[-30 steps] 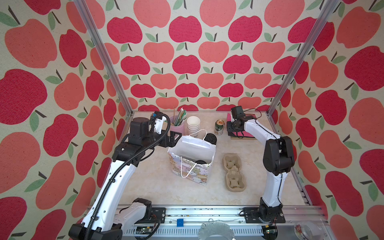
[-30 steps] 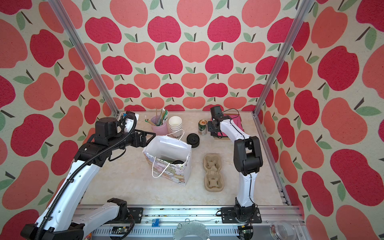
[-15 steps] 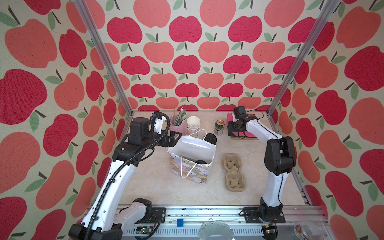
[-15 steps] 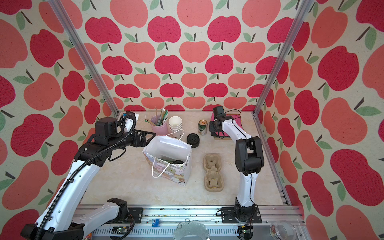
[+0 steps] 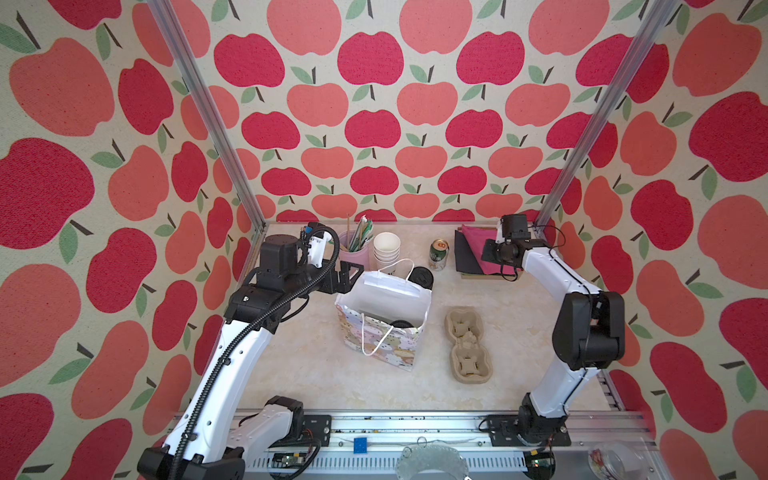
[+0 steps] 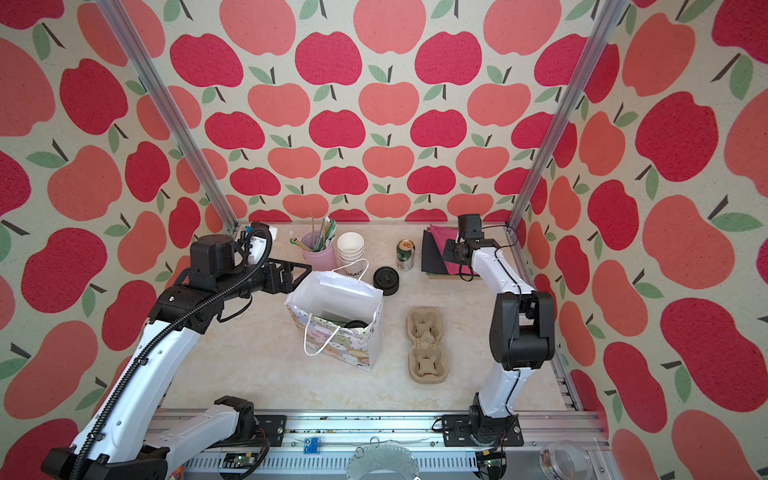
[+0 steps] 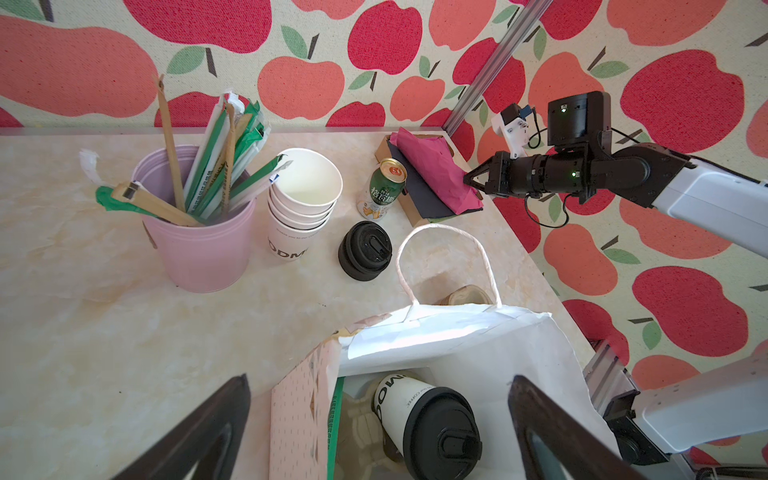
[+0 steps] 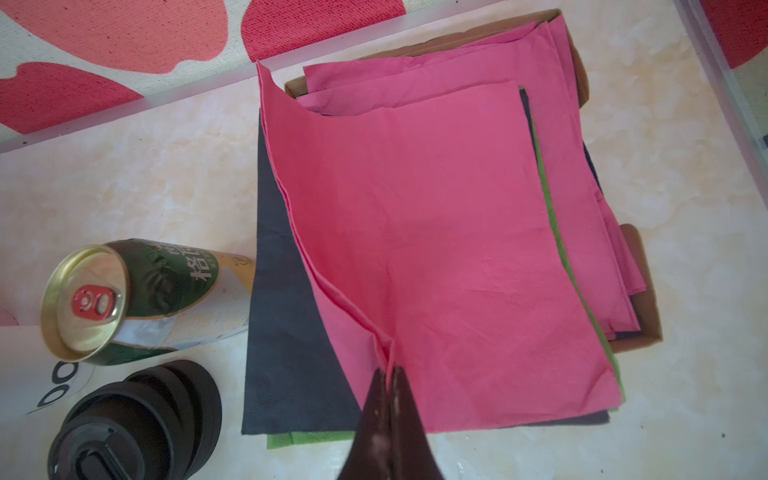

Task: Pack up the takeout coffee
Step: 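Lower the right gripper onto the pink napkin stack edge and pinch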

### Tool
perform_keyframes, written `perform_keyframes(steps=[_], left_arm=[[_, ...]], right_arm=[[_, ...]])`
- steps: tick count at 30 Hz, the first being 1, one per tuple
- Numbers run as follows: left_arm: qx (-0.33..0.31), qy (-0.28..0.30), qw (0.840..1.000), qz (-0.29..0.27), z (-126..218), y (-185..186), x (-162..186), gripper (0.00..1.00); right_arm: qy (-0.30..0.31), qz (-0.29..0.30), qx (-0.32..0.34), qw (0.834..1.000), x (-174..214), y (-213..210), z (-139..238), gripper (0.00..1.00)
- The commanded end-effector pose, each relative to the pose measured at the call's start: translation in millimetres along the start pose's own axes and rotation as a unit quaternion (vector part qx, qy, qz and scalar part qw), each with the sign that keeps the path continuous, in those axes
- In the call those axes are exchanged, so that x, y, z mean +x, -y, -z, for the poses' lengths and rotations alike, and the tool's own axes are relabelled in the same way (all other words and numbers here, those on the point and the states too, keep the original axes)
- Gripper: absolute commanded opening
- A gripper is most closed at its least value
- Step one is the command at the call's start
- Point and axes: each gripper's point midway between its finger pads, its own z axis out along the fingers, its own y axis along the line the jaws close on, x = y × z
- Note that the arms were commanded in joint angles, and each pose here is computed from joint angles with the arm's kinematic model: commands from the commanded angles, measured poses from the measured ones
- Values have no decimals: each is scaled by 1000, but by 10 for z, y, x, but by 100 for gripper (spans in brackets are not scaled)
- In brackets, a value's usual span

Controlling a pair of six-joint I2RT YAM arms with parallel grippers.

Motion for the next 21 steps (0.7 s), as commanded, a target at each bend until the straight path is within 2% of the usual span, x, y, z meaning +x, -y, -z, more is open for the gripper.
perform_keyframes(steps=[1, 21], left_arm=[[10, 13, 1000, 5, 43, 43, -32, 99], [7, 14, 1000, 7, 33, 29, -33, 99]], right_arm=[[5, -20, 0, 1000, 7, 118, 90, 0], [3, -60, 47, 997, 61, 750, 106, 0]])
